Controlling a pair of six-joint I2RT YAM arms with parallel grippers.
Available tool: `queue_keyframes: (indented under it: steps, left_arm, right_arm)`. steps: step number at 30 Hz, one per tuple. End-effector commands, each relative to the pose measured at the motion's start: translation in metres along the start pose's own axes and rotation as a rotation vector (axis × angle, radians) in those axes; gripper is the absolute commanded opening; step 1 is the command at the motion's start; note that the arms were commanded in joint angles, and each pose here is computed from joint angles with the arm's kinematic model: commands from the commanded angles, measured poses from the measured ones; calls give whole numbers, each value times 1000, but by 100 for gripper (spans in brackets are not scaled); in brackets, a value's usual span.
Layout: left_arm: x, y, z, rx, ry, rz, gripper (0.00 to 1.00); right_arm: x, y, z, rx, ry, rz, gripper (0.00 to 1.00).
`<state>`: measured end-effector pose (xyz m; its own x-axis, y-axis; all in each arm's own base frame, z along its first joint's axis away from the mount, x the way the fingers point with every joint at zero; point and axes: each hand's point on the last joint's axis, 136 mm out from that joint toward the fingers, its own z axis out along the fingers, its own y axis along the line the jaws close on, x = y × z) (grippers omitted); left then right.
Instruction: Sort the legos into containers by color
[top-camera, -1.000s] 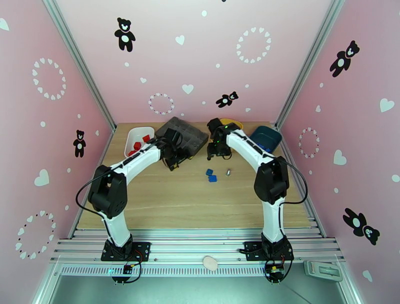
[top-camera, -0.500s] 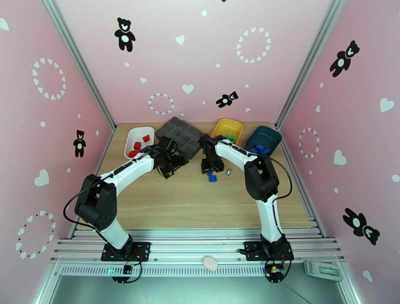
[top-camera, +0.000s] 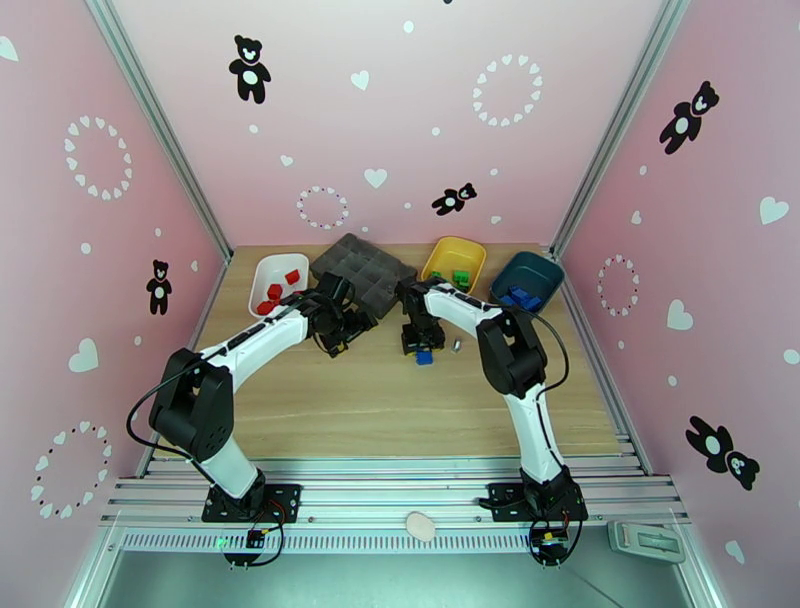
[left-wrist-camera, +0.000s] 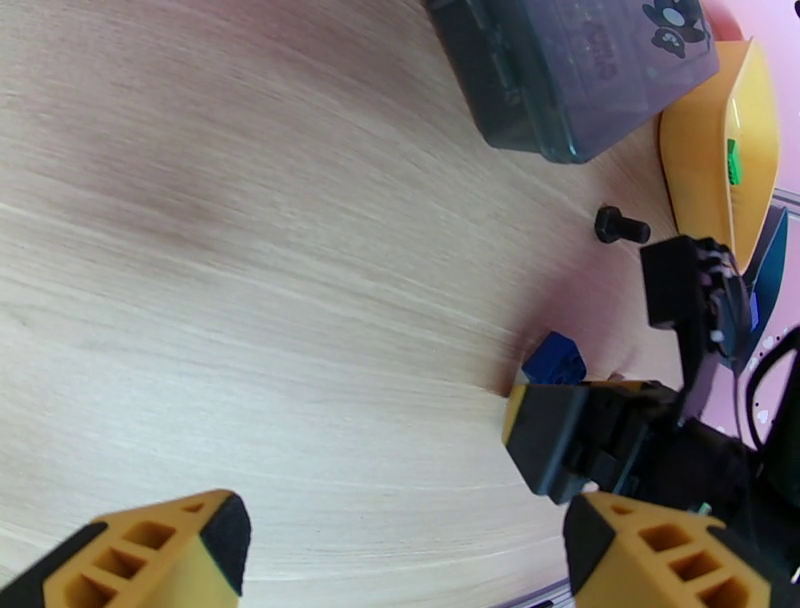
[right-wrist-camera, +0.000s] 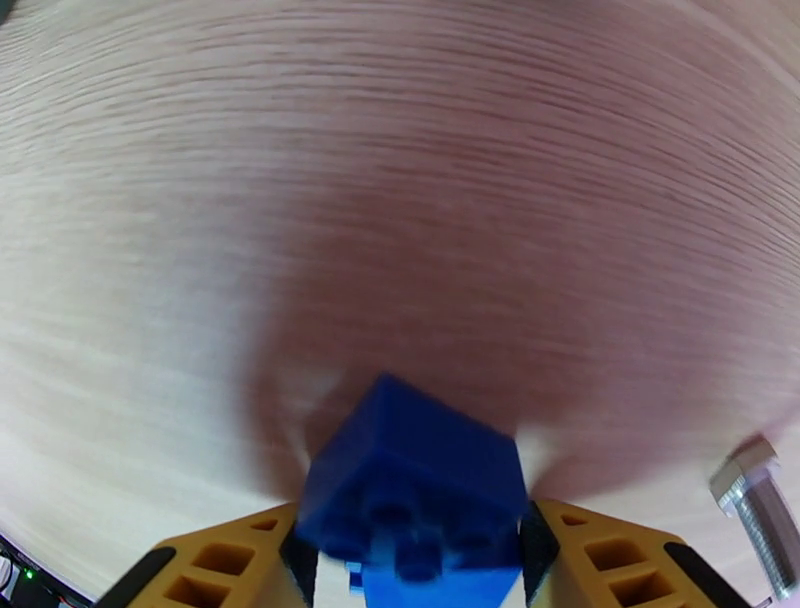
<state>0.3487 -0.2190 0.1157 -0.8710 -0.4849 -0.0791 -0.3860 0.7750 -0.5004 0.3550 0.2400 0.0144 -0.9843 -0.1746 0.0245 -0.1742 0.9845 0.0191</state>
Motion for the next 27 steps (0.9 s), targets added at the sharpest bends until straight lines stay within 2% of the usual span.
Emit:
queue_keyframes:
  steps: [1,9,16,20,27]
  left_arm:
    - [-4,-8,-5,23,-12,12,88]
    - [-5,-8,-4,21,-7,14,88]
    - [-4,-6,-2,20,-6,9,88]
    - [-5,-7,-2,20,-6,7,88]
    - [-8,-26,10,61,39,8,89]
  right_arm:
    - [-5,12,3,-13,5,-2,57]
    - [-13,14,7,11,8,13,53]
    - [-22,13,2,30,-15,37,40]
    - [-26,13,-16,20,-54,41,33]
    - [-32,-1,-63,-19,-144,74,28]
